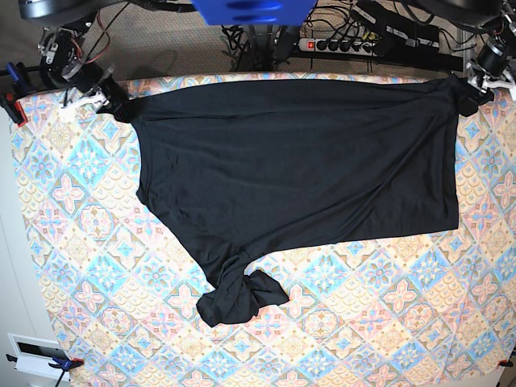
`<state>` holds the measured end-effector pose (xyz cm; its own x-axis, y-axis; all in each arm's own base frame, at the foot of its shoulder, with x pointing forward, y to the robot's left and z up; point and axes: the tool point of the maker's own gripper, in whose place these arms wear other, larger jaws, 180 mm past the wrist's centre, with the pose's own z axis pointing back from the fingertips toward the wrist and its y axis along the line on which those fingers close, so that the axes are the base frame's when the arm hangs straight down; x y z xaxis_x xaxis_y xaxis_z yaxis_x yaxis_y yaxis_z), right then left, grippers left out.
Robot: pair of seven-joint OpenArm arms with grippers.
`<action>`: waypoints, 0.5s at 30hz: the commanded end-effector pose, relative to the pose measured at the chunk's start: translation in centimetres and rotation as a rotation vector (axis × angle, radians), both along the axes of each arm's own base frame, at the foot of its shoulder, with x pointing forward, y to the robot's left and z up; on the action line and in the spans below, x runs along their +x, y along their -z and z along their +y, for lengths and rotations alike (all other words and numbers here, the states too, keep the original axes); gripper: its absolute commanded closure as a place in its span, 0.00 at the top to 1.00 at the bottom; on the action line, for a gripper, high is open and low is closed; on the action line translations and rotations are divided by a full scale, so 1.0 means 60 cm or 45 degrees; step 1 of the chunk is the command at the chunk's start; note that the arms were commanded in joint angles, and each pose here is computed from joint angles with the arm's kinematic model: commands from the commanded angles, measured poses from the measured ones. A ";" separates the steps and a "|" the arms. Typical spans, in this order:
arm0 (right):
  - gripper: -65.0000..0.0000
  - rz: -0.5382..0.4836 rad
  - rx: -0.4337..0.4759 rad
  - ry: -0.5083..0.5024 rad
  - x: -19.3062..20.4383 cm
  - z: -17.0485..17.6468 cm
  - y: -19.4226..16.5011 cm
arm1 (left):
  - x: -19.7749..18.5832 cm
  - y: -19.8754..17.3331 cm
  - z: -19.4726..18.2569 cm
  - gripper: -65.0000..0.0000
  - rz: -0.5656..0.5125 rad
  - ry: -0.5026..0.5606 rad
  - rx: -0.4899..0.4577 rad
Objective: Layout the t-shirt on the table in an organized manner, then fold the t-shirt properly
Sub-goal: 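Release the shirt with both grippers and lift them away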
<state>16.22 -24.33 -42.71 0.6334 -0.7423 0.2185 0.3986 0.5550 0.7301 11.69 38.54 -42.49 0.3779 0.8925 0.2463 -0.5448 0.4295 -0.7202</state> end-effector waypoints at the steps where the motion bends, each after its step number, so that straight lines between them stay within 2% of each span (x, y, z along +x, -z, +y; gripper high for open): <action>1: 0.43 0.081 -0.078 0.007 -0.019 -0.024 0.013 | -0.032 0.011 0.011 0.64 0.129 0.017 0.014; 11: 0.43 0.061 -0.122 0.107 -0.026 -0.070 -0.001 | -0.056 -0.014 0.042 0.67 0.099 -0.069 0.018; 15: 0.43 0.027 -0.161 0.141 -0.022 -0.091 -0.019 | -0.075 -0.063 0.076 0.67 0.017 -0.148 0.050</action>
